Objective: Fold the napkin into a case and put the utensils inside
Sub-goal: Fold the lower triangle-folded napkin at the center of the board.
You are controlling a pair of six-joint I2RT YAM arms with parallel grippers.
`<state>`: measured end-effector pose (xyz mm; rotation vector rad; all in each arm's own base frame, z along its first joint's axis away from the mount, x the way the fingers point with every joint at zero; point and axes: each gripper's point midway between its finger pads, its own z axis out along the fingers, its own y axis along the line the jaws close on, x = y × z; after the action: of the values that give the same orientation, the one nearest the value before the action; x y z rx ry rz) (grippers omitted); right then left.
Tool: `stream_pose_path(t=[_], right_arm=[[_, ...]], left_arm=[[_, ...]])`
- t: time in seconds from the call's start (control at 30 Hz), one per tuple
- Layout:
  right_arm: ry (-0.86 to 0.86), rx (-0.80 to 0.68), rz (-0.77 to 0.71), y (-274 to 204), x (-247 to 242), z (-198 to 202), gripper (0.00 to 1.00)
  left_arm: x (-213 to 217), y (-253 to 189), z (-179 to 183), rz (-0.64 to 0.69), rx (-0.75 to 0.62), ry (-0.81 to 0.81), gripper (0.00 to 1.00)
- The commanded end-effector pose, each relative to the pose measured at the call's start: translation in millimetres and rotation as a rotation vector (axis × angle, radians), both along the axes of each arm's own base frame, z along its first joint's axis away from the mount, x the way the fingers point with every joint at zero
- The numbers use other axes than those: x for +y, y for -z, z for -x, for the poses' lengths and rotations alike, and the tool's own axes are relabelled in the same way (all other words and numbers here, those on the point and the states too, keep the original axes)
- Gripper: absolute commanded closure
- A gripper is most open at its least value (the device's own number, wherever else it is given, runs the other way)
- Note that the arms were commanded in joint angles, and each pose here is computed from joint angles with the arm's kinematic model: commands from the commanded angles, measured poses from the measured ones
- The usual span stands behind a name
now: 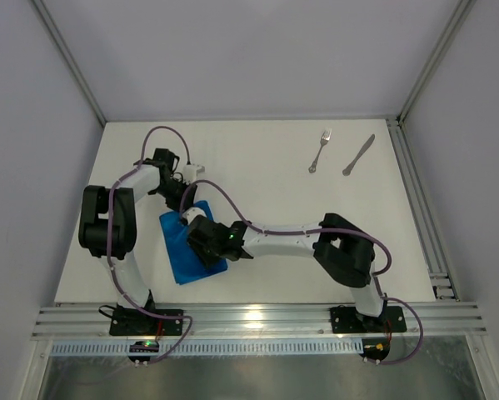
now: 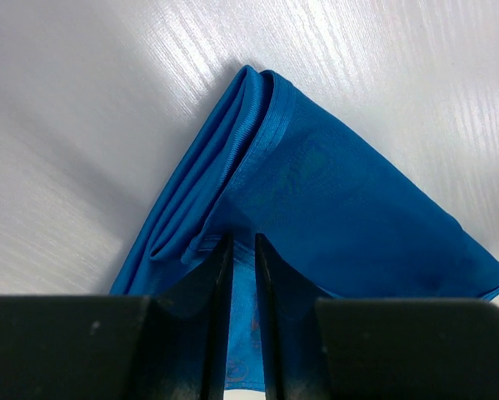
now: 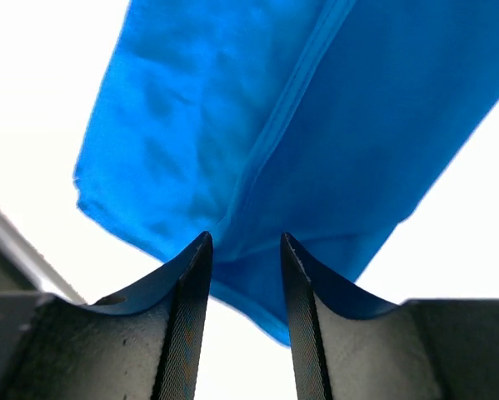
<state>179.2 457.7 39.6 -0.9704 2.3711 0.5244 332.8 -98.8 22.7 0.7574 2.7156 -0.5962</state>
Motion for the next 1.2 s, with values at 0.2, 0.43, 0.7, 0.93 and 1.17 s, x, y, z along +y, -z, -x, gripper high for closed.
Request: stream_pose_path(t=[0.2,0.43,0.7,0.93,1.17], right_arm=[[-0.022,-0.085,-0.171,-70.2,10.4,0.6,0.57],[-0.001,-0.009,-0.172,-34.3,18.6,-5.4,0.92],[-0.045,0.103,-0.115,15.2,19.5,12.7,0.96],[0.006,0.086,-0.028,27.5,-2.8,9.8,0.96],[0.003,-0.02,-0.131,-42.3,12.4,-10.1,0.95]], left_arm=[[-1.4,-4.9,-9.6,0.003,-0.054,0.008,0.83],[-0.9,-5.1,-7.3,0.0,-0.048,0.015,0.83],[-0.6,-3.4,-7.3,-0.002,-0.044,0.015,0.83],[-0.2,-2.3,-8.9,-0.005,-0.046,0.017,0.83],[-5.8,-13.3,-10.2,0.026,-0.066,0.024,0.83]])
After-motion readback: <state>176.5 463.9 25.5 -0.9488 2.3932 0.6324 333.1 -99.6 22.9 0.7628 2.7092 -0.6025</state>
